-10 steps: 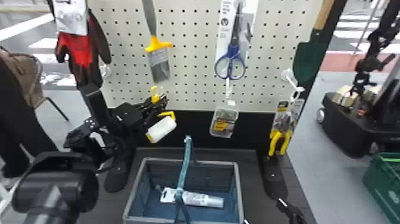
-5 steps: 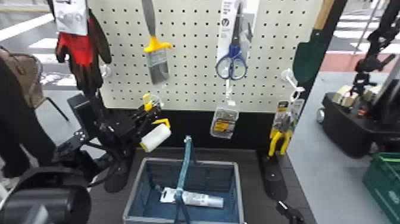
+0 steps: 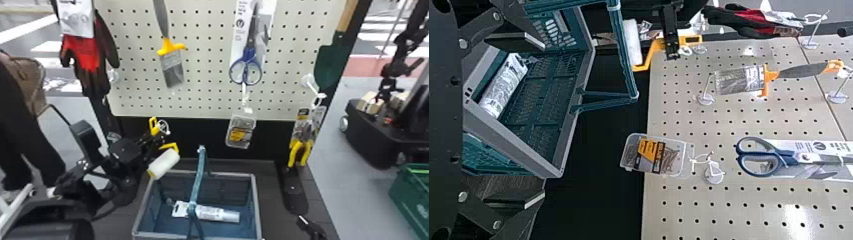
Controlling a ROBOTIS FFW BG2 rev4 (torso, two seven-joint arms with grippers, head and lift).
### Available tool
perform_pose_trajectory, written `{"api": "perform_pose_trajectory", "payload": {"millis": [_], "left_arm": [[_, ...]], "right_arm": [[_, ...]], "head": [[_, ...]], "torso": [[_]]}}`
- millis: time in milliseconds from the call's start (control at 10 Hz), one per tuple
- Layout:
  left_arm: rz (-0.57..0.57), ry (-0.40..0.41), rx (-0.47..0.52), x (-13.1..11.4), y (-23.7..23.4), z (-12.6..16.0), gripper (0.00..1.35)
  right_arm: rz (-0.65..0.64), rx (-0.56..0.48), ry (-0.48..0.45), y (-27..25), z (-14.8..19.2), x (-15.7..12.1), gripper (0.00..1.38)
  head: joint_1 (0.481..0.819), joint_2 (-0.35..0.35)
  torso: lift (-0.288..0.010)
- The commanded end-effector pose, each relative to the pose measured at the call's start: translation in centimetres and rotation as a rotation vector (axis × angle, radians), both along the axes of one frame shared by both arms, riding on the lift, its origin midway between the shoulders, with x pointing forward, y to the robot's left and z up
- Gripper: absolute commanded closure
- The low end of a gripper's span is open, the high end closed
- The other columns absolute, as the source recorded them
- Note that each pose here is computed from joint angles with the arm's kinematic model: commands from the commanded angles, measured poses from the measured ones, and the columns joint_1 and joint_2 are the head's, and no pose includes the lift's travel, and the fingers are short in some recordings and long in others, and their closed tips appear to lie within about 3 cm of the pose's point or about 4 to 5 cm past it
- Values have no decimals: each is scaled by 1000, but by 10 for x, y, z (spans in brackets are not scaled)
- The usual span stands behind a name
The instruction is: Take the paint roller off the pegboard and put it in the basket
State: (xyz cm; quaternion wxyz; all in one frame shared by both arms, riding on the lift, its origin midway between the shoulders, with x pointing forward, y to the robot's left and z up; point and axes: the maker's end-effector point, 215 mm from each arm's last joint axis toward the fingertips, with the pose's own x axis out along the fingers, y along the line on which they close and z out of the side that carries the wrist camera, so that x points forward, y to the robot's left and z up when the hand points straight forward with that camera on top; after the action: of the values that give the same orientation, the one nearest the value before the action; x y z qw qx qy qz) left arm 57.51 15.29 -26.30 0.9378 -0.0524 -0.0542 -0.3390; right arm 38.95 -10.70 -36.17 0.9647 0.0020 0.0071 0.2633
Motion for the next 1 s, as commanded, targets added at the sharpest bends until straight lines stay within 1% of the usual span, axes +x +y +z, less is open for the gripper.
{"api": "perform_pose_trajectory", "payload": {"millis": [0,200,400,600,700,900], "left_arm": [[20,34,-17,-8,5,-19,1214],[52,84,-70,-15,5,-38,1214],[64,130,-140,-17,0,-48,1214],[50,183,-252,-19,-14,-57,1214],[59,214,-289,-19,-20,-63,1214],[61,250,-321,-22,-31,-75,1214]], "right_arm": [[0,0,2,0,0,0,251],[-2,-1,1,-1,0,0,251],[-2,-2,-1,-1,2,0,251],[-2,-3,0,-1,1,0,251],[-2,-3,0,-1,1,0,251],[0,-3,2,-1,0,-1,251]], "head": [[549,0],[549,0],[549,0],[549,0],[549,0],[549,0]], "torso": [[-100],[-100],[-100],[-100],[-100],[-100]]}}
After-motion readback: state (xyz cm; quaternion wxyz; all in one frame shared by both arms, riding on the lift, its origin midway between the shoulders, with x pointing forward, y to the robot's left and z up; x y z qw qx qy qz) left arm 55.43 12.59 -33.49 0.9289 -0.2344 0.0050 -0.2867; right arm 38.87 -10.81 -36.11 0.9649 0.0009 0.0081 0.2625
